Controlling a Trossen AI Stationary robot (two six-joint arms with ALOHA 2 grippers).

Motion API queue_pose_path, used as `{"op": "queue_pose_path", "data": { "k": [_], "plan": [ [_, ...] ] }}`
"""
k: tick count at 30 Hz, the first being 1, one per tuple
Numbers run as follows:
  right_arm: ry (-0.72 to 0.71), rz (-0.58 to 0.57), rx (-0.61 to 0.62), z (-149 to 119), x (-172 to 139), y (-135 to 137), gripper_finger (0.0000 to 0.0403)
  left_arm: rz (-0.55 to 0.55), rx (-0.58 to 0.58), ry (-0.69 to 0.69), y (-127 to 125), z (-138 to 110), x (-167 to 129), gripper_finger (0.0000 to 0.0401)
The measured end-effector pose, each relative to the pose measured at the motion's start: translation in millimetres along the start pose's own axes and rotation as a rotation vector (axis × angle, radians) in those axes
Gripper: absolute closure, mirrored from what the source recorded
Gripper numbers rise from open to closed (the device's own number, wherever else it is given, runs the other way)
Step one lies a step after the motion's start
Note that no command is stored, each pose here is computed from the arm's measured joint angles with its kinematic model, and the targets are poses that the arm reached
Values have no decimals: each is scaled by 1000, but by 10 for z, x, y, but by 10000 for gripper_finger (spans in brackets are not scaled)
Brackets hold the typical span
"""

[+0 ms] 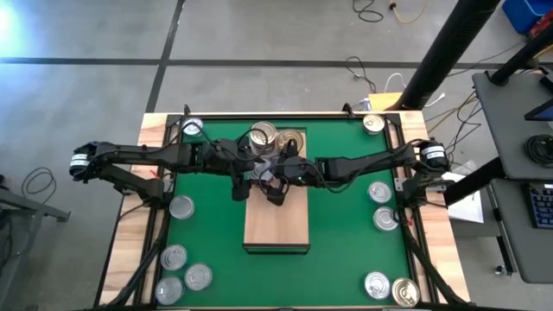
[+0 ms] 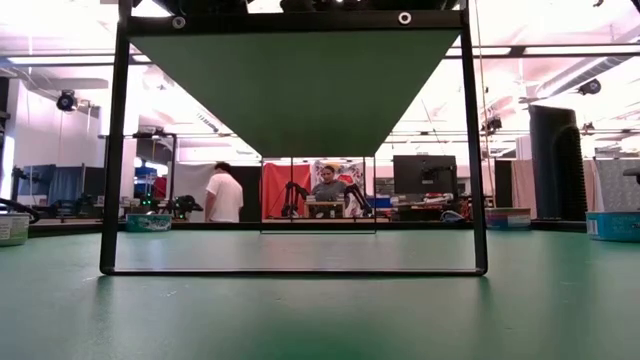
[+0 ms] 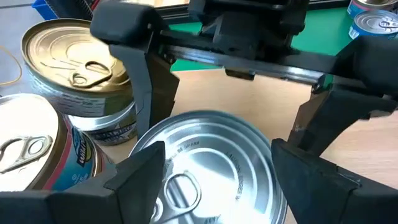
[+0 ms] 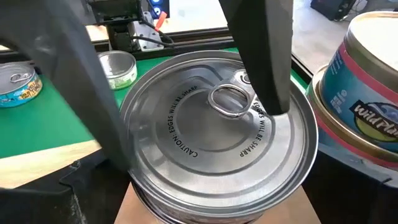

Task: Stack canned seafood by type on shelf
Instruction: Stack the red tuna can on top of the other red tuna can on the shelf

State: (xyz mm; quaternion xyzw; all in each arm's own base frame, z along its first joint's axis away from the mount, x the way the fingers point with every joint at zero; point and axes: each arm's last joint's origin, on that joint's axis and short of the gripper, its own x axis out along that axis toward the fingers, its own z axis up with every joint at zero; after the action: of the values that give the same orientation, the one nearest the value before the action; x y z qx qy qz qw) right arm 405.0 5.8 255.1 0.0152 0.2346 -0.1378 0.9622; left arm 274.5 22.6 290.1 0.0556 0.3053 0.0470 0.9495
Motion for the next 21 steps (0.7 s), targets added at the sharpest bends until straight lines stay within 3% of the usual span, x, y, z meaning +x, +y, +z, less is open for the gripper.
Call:
{"op": "queue_pose_path", "data": {
  "k": [21],
  "plan": [
    [22, 23, -25, 55, -178, 28, 3, -51, -43, 60, -27, -69, 152, 123]
  ]
}}
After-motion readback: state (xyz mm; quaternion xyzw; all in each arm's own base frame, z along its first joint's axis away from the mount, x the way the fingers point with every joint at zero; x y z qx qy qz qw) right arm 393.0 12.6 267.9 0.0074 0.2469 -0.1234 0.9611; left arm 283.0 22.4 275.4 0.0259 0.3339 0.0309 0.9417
